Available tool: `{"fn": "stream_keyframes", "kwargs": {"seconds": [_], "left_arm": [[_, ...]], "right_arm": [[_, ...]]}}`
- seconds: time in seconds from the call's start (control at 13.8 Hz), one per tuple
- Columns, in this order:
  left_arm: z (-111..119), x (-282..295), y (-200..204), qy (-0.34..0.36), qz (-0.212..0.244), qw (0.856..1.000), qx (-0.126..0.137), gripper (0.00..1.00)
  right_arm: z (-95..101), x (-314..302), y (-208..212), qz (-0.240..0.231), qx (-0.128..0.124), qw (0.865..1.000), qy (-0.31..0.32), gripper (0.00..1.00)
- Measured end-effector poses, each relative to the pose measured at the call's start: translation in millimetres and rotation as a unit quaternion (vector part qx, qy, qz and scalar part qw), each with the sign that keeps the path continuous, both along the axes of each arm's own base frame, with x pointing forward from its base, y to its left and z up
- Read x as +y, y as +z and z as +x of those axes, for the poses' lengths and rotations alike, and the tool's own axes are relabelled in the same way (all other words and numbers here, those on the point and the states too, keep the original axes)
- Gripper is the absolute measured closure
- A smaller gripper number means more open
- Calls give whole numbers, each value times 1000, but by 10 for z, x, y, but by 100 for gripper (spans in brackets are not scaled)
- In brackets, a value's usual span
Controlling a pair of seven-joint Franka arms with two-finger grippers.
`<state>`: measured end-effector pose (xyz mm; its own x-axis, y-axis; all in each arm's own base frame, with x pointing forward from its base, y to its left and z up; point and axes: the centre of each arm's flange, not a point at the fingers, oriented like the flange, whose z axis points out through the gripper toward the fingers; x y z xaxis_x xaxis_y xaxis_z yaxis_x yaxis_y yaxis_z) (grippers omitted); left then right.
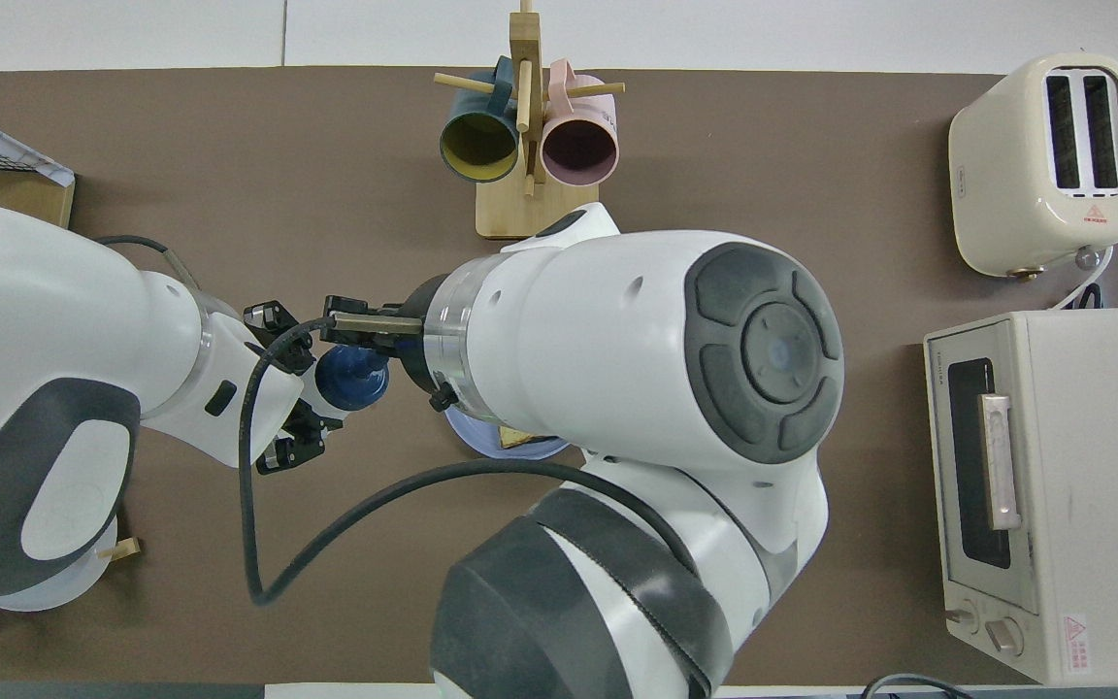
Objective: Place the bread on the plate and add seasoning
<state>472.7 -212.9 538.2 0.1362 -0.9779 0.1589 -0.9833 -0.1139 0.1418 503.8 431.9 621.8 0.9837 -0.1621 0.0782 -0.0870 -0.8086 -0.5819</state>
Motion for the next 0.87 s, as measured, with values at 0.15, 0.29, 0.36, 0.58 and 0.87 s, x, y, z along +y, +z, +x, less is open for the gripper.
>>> {"fn": "stream_keyframes", "kwargs": {"seconds": [0.15, 0.29, 0.36, 0.58, 0.87], "left_arm": [[0, 0, 0, 0, 0, 1000, 0, 58], [1, 5, -1, 1, 0, 1000, 0, 58], [1, 11, -2, 1, -1, 1000, 1, 58], [-3, 17, -9, 2, -1, 1000, 1, 58], [-3, 20, -7, 2, -2, 1000, 2, 58]], "right_arm": [[-36, 38, -5, -1, 1, 1000, 5, 67], [-74, 81, -6, -3, 0, 1000, 9, 71], [-82, 90, -7, -5, -1, 1000, 11, 73], [-125, 123, -28, -13, 2, 1000, 18, 74], [-132, 123, -31, -16, 4, 1000, 20, 85]]}}
